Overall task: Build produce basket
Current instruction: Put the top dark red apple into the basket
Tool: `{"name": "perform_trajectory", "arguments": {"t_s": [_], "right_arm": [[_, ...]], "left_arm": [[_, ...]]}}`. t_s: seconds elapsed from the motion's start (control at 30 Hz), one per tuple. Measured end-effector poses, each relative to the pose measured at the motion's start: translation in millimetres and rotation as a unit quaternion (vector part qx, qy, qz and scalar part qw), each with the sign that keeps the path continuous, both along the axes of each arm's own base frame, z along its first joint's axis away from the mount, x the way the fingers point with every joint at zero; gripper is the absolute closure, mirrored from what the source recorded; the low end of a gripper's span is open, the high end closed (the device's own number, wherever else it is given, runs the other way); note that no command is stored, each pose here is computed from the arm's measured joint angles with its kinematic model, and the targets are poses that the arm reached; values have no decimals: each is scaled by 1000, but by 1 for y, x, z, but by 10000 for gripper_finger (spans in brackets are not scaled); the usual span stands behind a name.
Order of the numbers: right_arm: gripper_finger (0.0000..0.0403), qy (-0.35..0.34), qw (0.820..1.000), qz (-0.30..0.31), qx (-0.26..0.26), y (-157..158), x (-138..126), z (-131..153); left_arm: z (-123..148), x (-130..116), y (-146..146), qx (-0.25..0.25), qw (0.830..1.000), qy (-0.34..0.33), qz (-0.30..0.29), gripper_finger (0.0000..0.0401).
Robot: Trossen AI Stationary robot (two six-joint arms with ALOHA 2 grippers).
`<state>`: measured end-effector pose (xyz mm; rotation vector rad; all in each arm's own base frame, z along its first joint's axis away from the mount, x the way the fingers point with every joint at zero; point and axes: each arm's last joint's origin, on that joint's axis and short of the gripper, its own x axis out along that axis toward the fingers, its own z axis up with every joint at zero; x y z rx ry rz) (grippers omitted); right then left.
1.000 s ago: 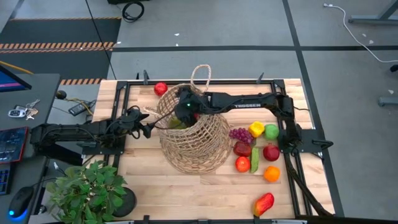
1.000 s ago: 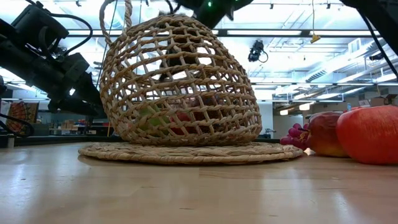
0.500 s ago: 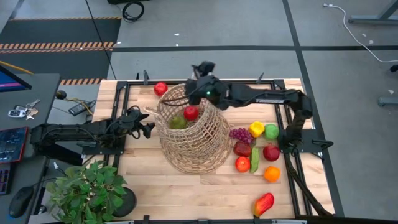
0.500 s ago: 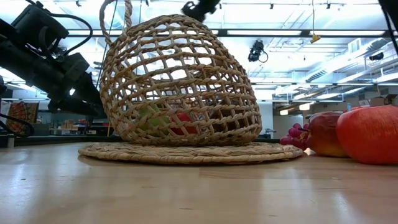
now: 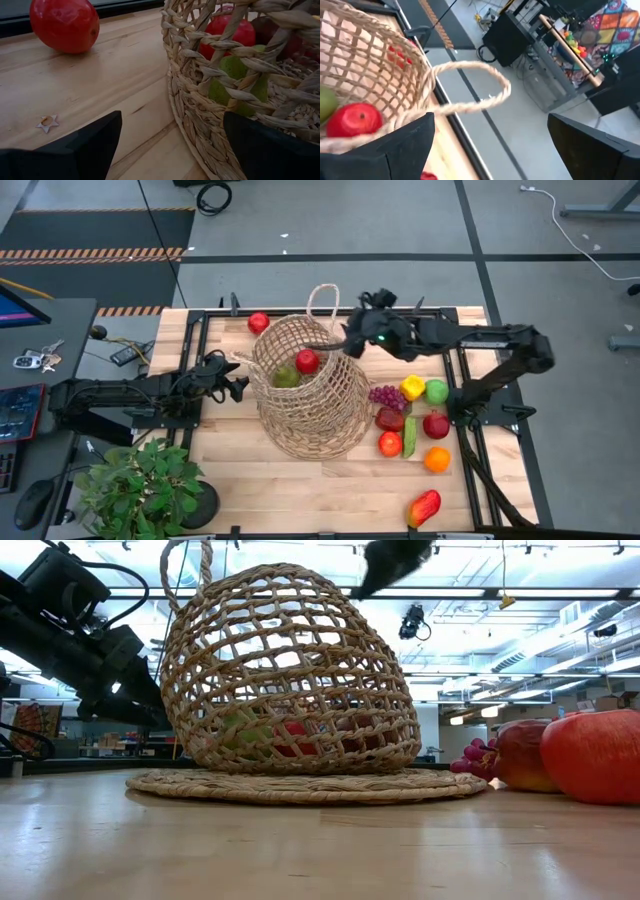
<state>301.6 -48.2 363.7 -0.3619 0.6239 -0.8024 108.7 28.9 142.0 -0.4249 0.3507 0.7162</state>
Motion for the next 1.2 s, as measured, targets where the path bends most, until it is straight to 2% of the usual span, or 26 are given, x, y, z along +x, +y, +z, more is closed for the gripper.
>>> {"name": "perform_trajectory", "arguments": {"t_s": [0.33, 0.47, 0.67, 0.93, 1.2], "right_arm": [[12, -81, 997, 1, -5, 5, -50, -50], [13, -100, 995, 5, 16, 7, -64, -66], [20, -116, 991, 39, 47, 10, -74, -80], [37, -136, 983, 112, 46, 14, -81, -92], [42, -101, 983, 156, 9, 13, -86, -109]], "left_arm": [[0, 0, 0, 0, 1000, 0, 0, 44], [0, 0, 0, 0, 1000, 0, 0, 44], [0, 0, 0, 0, 1000, 0, 0, 44], [0, 0, 0, 0, 1000, 0, 0, 44], [0, 0, 0, 0, 1000, 0, 0, 44]]}}
